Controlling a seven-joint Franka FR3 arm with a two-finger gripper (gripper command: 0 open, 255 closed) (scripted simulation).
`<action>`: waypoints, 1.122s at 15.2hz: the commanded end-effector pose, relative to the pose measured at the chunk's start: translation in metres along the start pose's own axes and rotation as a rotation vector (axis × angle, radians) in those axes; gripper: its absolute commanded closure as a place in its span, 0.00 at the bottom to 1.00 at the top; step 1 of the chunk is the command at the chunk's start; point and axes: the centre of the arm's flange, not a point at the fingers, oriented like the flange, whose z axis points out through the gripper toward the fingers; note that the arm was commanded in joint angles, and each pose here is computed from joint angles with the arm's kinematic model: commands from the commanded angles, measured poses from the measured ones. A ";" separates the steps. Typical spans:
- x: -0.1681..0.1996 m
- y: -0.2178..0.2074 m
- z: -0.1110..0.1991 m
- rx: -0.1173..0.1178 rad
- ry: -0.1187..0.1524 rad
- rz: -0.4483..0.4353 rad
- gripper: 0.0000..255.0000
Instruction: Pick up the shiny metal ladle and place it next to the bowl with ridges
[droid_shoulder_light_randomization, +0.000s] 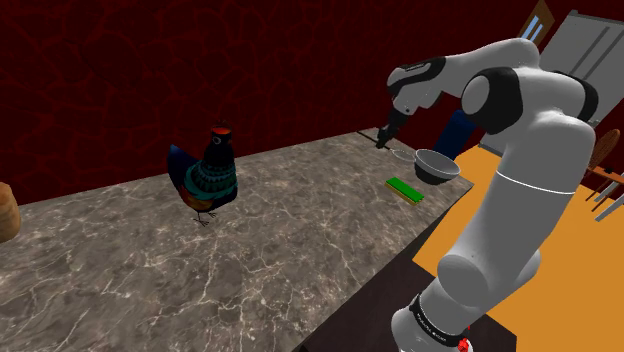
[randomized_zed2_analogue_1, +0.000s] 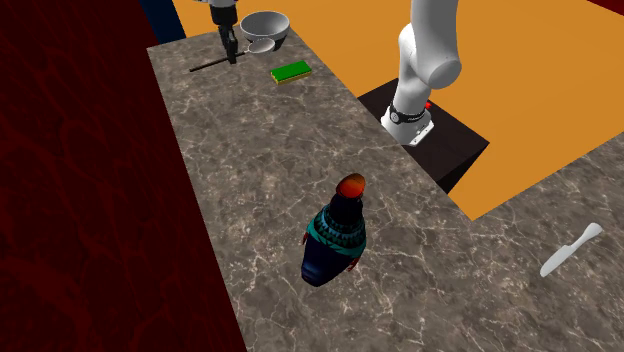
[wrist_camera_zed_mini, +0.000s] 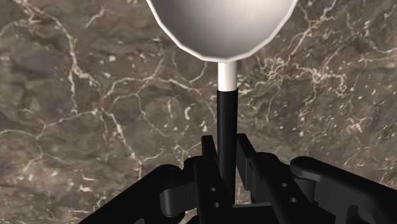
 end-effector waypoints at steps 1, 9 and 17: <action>0.000 0.001 0.010 0.000 0.000 0.000 1.00; -0.005 0.005 0.052 0.000 0.000 0.000 1.00; -0.007 0.008 0.075 0.000 0.000 0.000 1.00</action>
